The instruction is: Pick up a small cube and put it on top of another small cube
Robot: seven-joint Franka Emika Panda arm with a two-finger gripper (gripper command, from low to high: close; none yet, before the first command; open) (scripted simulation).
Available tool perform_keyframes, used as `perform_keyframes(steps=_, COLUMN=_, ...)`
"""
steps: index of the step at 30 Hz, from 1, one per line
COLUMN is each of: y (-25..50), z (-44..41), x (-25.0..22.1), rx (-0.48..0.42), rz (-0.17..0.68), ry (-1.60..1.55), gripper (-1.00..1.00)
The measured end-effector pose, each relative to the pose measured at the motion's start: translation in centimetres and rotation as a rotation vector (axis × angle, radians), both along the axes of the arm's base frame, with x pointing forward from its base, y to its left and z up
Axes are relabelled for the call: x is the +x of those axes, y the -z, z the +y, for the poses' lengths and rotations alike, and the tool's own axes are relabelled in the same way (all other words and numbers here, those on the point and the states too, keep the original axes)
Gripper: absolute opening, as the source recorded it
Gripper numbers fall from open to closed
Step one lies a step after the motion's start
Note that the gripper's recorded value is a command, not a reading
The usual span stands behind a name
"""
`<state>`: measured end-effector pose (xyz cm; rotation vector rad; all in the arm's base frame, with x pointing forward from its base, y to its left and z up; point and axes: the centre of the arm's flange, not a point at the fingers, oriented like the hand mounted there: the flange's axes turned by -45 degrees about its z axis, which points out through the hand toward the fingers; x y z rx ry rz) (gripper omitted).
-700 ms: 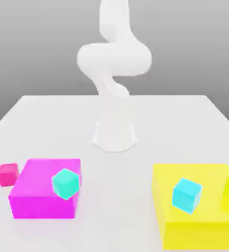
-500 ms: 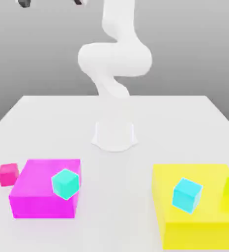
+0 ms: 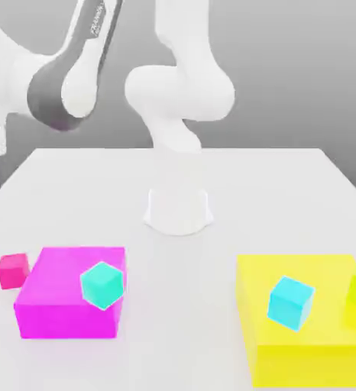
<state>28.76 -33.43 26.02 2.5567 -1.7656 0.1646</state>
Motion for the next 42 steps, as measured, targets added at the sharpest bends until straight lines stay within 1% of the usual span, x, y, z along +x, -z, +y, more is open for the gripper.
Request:
perform_keyframes(steps=3, y=5.1, z=-0.6, x=-4.2, rx=0.070, rz=0.048, ry=0.127, gripper=0.00)
perform_keyframes(steps=5, y=7.6, z=-0.6, x=-4.9, rx=0.085, rz=0.059, ry=0.150, gripper=0.00)
perform_keyframes(steps=9, y=12.0, z=-0.6, x=-5.1, rx=0.089, rz=0.063, ry=0.157, gripper=0.00)
perform_keyframes(steps=10, y=12.8, z=-0.5, x=-5.2, rx=0.090, rz=0.063, ry=0.157, gripper=-1.00)
perform_keyframes(steps=17, y=12.8, z=-0.5, x=-5.2, rx=0.089, rz=0.063, ry=0.157, gripper=-1.00)
perform_keyframes(steps=23, y=7.4, z=-0.7, x=-5.5, rx=0.092, rz=0.063, ry=0.163, gripper=-1.00)
perform_keyframes(steps=25, y=6.3, z=0.3, x=-3.3, rx=0.104, rz=0.055, ry=0.138, gripper=-1.00)
perform_keyframes(steps=27, y=5.2, z=2.7, x=1.1, rx=0.116, rz=0.045, ry=0.079, gripper=-1.00)
perform_keyframes(steps=31, y=2.5, z=11.8, x=10.7, rx=0.147, rz=0.031, ry=-0.095, gripper=-1.00)
perform_keyframes(steps=35, y=-0.4, z=23.4, x=17.1, rx=0.188, rz=0.028, ry=-0.258, gripper=-1.00)
perform_keyframes(steps=37, y=-2.0, z=29.8, x=18.9, rx=0.210, rz=0.032, ry=-0.337, gripper=-1.00)
perform_keyframes(steps=39, y=-3.5, z=36.4, x=19.8, rx=0.234, rz=0.041, ry=-0.416, gripper=-1.00)
perform_keyframes(steps=42, y=-5.4, z=46.3, x=19.0, rx=0.252, rz=0.071, ry=-0.534, gripper=-1.00)
